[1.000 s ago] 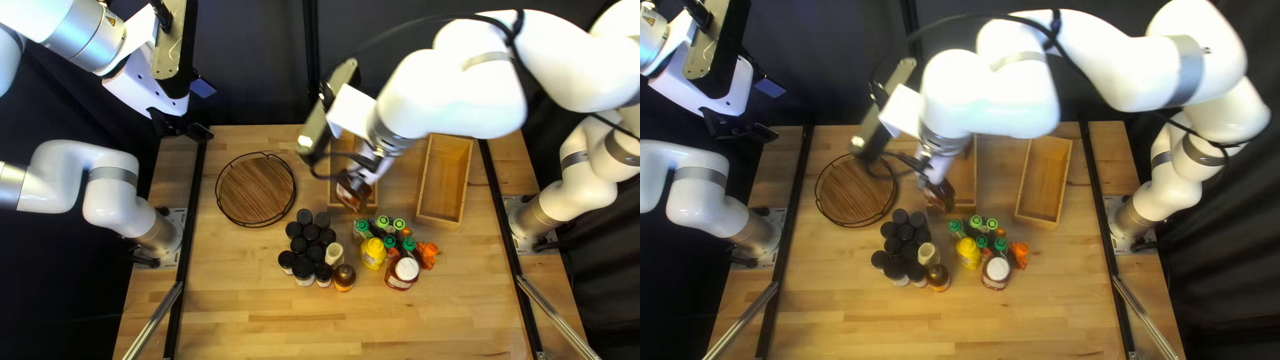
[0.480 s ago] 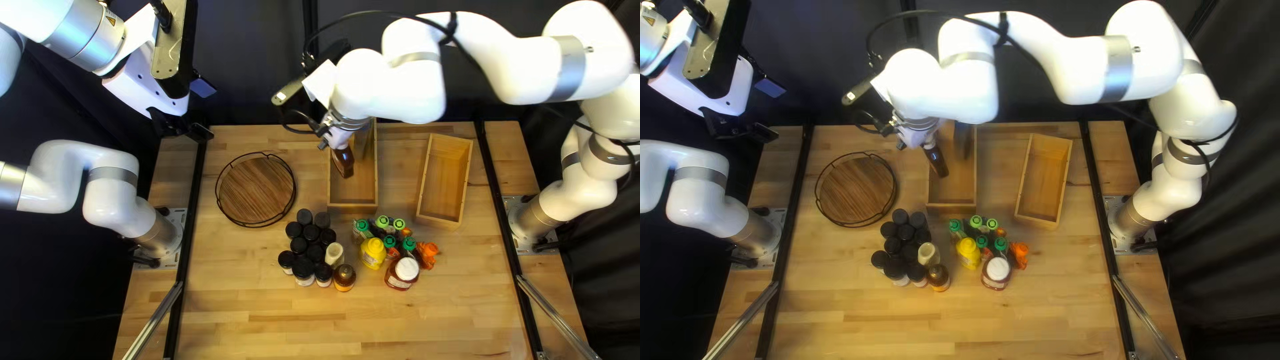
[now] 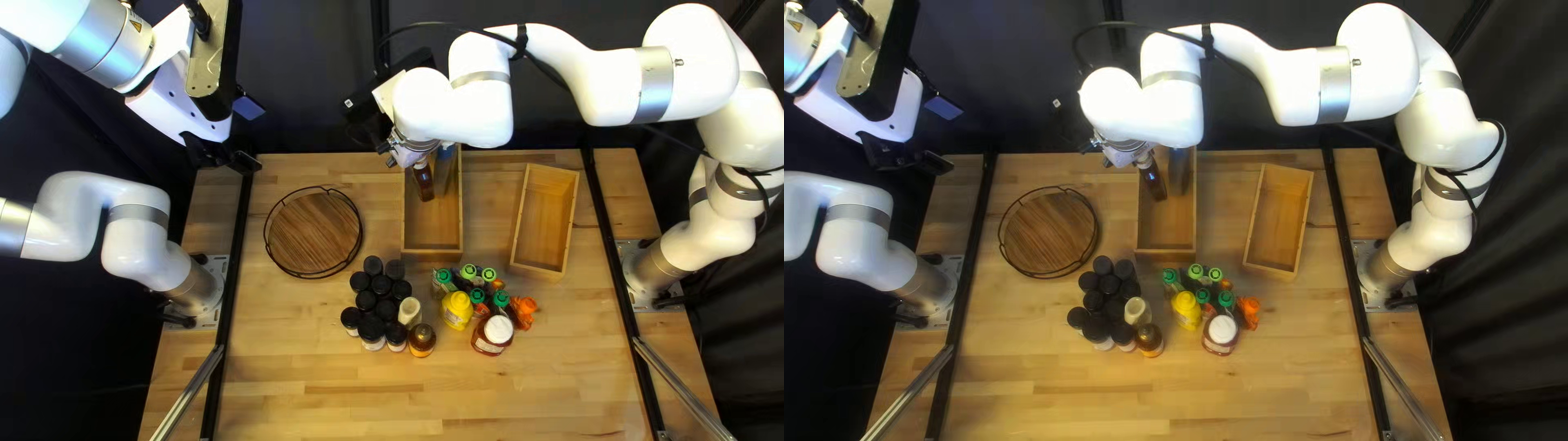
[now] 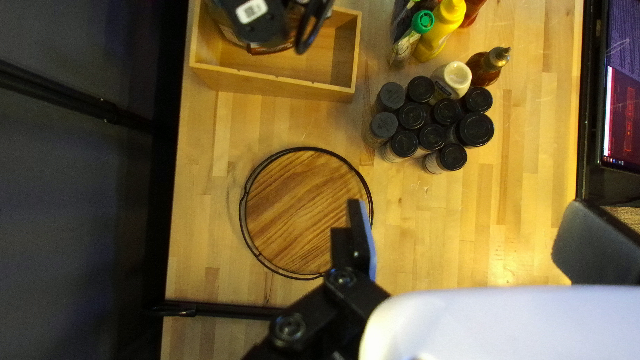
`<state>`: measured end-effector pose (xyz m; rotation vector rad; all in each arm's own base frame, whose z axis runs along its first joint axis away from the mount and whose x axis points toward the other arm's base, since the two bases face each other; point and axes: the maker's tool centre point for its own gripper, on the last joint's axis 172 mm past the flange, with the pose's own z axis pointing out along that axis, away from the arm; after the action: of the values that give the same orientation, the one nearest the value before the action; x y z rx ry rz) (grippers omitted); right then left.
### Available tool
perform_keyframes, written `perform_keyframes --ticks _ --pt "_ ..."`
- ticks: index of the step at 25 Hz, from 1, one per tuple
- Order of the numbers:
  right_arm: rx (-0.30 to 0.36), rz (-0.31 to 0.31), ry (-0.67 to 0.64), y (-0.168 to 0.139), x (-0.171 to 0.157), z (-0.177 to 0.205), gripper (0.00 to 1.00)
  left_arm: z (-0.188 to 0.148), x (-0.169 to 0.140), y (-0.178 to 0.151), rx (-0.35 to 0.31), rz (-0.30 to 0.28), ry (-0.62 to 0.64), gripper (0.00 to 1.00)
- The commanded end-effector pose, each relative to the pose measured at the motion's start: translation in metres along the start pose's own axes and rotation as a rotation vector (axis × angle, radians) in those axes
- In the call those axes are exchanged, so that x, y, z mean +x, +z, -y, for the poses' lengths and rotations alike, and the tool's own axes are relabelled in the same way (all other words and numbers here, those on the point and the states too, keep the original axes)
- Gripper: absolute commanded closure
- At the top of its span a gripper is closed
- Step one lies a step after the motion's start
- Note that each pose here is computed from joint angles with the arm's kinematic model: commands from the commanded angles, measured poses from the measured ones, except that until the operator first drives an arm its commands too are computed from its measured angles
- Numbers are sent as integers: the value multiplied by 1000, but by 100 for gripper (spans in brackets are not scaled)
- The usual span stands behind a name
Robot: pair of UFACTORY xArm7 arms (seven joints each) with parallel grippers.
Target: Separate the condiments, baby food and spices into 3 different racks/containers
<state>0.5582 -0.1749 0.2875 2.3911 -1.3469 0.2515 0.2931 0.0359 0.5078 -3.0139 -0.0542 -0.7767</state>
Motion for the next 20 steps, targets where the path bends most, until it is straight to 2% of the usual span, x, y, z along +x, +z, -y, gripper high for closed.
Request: perform_keyframes --ticks 1,13,20 --pt "-11 3 28 22 8 -8 100 0 0 0 0 0 0 0" --pt "-17 10 89 68 27 -13 100 0 0 0 0 0 0 0" --pt "-28 13 116 80 29 -12 100 0 0 0 0 0 0 0"
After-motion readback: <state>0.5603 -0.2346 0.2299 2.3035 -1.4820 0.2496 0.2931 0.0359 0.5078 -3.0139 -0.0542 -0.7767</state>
